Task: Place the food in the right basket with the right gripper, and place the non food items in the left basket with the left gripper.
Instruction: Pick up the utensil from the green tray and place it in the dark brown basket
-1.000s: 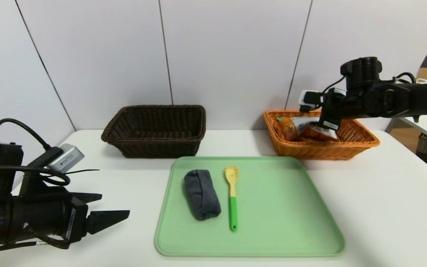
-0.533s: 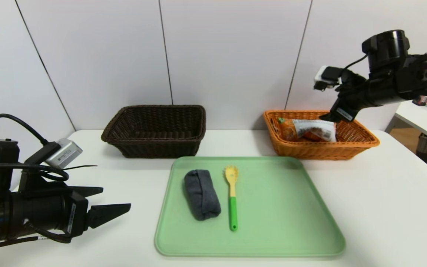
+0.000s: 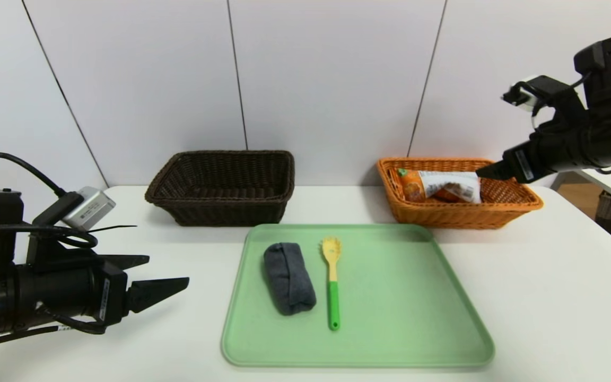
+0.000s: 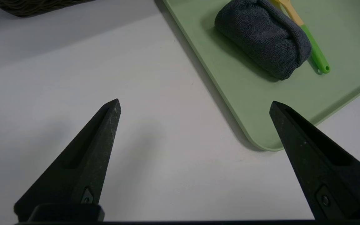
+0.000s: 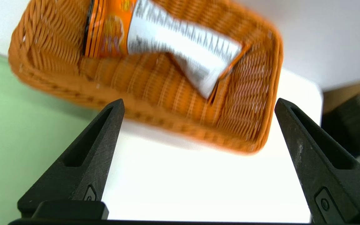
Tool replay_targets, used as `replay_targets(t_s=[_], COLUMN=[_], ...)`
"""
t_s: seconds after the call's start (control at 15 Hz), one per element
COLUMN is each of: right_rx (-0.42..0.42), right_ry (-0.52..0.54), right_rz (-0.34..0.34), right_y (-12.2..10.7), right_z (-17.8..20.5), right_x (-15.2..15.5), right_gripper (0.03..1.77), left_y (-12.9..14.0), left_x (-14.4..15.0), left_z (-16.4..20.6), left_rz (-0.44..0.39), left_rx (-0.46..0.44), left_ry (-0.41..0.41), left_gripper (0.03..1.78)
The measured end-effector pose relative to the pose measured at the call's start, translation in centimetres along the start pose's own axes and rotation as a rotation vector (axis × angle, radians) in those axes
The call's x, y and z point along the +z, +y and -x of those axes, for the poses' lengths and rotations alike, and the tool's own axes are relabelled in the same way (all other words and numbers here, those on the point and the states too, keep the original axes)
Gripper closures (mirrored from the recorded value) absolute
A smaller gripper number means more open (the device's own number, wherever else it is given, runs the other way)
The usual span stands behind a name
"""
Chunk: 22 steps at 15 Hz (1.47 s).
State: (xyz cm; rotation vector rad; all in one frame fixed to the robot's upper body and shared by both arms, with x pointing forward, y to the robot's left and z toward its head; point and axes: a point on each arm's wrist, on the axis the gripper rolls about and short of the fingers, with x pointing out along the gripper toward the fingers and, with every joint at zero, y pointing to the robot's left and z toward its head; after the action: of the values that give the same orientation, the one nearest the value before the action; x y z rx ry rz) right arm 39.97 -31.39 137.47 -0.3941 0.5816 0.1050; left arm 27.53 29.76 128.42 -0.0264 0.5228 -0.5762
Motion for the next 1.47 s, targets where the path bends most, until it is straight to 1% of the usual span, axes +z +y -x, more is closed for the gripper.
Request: replay_targets(t_s=[0.2,0.33,0.53,0.67,0.87,1.0,1.13,1.2,1.33,1.47], right_rx=[0.01,0.018,0.029,0.034,0.043,0.058,0.063,0.082,0.126,0.132], right_ry=[0.048,0.07,0.098,0.119,0.131,0.119,0.104,0.103,0.101,0.105], right_rz=[-0.154,-0.263,-0.354,-0.388,-0.396,-0.41,-0.462,-0.475,-0.484,-0.485], right_y=[0.8,1.5,2.4,3.0,3.8,4.1,4.2,4.3,4.6,4.7], right_z=[2.1,3.4,5.1,6.4,8.2,9.4,10.0,10.2,10.3,10.1], right_x=[-2.7,-4.2,-6.5,-8.5,-11.0,-12.1,-12.5,-12.7,-12.8,-12.8], right_gripper=[0.12,0.12,0.11,0.11,0.11,0.11,0.11,0.11,0.11,0.11], left_y=[-0.1,-0.6,-1.6,-2.5,-3.6,-4.3,-5.2,-5.8,-7.5,-8.9], left_x=[0.5,1.2,2.3,2.9,3.3,3.7,4.0,4.2,4.3,4.2], left_z=[-0.3,-0.7,-1.6,-2.4,-3.7,-4.9,-6.2,-6.9,-8.5,-9.8], left_rz=[-0.005,-0.008,-0.029,-0.041,-0.048,-0.038,-0.01,-0.001,0.004,0.0], left_rx=[-0.012,-0.039,-0.095,-0.137,-0.189,-0.215,-0.198,-0.179,-0.117,-0.053], left_ry=[-0.007,-0.015,-0.02,-0.015,0.008,0.023,0.038,0.047,0.061,0.072], left_gripper=[0.12,0.12,0.12,0.12,0.12,0.12,0.12,0.12,0.12,0.12])
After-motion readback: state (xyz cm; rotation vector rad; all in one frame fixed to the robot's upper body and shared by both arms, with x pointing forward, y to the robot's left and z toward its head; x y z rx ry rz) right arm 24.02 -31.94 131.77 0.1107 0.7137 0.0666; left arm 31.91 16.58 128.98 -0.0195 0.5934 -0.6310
